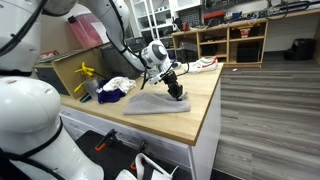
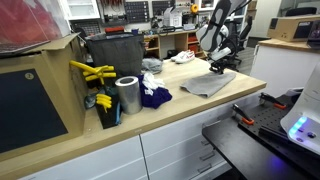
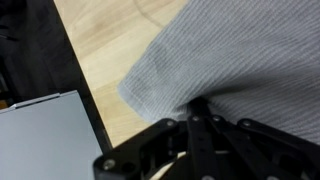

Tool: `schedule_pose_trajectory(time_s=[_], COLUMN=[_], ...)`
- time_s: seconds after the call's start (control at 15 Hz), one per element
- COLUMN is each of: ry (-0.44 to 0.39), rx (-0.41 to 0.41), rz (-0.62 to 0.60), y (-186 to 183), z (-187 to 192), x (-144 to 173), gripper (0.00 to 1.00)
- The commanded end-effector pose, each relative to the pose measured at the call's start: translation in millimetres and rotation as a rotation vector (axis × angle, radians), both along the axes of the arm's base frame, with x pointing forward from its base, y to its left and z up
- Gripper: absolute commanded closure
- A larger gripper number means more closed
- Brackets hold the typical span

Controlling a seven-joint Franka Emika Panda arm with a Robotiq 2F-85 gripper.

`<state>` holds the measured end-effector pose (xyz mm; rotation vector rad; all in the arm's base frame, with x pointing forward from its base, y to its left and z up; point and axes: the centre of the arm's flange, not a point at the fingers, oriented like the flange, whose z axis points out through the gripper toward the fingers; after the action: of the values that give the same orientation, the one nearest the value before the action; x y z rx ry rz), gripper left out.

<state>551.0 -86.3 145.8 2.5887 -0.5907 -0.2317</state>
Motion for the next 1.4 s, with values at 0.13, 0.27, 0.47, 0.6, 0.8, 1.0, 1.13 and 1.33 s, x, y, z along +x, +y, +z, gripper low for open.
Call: schedule_pose_trajectory(time_s=[0.13,0.27,0.47,0.6,0.8,1.0,1.13,1.33], ry=[-0.021,-0.044,-0.085,-0.112,-0.160,-0.240,-0.308,-0.361], rx=[-0.008,-0.021,-0.037,-0.046,-0.057,-0.068,-0.061,0.018], rz=[-0.059,-0.092,-0.144,-0.174,-0.194,-0.201,-0.199,-0.168], y=[4.7,1.7,-5.1,-9.7,-16.6,-19.4,-13.8,11.1], z=[-2.7,-3.2,-3.5,-1.9,2.8,12.5,25.2,53.0], x=[-20.7,-17.9,-10.5,-5.7,1.3,11.2,19.2,23.0], gripper=[1.00,1.00,1.00,1.00,1.00,1.00,1.00,1.00])
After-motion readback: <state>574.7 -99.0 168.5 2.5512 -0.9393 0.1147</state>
